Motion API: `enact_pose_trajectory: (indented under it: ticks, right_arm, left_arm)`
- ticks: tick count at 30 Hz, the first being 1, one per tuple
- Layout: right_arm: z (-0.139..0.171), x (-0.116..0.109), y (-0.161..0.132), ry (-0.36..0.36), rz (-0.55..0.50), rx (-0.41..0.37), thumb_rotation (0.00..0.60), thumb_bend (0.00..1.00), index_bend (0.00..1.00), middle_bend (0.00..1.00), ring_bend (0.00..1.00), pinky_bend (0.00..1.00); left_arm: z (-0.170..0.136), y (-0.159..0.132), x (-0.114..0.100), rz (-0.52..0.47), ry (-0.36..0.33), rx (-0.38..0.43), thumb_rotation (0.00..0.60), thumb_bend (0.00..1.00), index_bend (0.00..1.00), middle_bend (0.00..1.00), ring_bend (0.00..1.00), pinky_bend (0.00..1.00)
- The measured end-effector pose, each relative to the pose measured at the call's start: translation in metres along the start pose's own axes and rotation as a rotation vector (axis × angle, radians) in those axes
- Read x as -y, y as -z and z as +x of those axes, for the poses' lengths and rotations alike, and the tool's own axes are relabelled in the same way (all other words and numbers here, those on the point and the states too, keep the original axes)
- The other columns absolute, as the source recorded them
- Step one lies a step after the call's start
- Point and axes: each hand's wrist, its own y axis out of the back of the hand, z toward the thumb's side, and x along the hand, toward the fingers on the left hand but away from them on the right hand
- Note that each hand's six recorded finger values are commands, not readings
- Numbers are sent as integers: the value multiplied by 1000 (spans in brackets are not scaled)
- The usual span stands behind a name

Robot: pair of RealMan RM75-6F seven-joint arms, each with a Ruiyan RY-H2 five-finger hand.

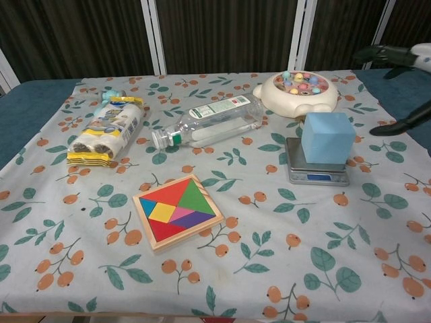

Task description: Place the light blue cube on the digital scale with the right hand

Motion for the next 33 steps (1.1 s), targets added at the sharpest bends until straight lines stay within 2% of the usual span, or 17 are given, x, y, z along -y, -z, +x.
enact_pose_trajectory:
  ticks: [4,8,12,16,23,33]
  right_arm:
    - [48,-19,13,56,71,54,600,245,63,140,57,250]
    - [100,-37,33,124,156,177,600,245,15,89,3,211]
    - [136,-47,55,185,176,309,600,245,15,74,0,209]
    - [142,-49,68,193,181,376,600,245,15,57,0,205]
    - [139,-40,69,133,215,372,600,245,14,57,0,205]
    - [140,-39,66,139,222,366,600,245,15,57,0,205]
  left_arm:
    - [0,0,0,6,-7,0,600,376,68,0,79,384]
    - [0,1,0,10,-9,-7,600,375,68,0,79,383]
    - [2,4,1,9,-5,-30,600,376,69,0,79,383]
    - [4,5,3,13,6,-45,600,376,68,0,79,382]
    - [7,4,4,16,10,-43,600,376,69,0,78,382]
    - [6,1,4,18,5,-29,600,374,70,0,78,382]
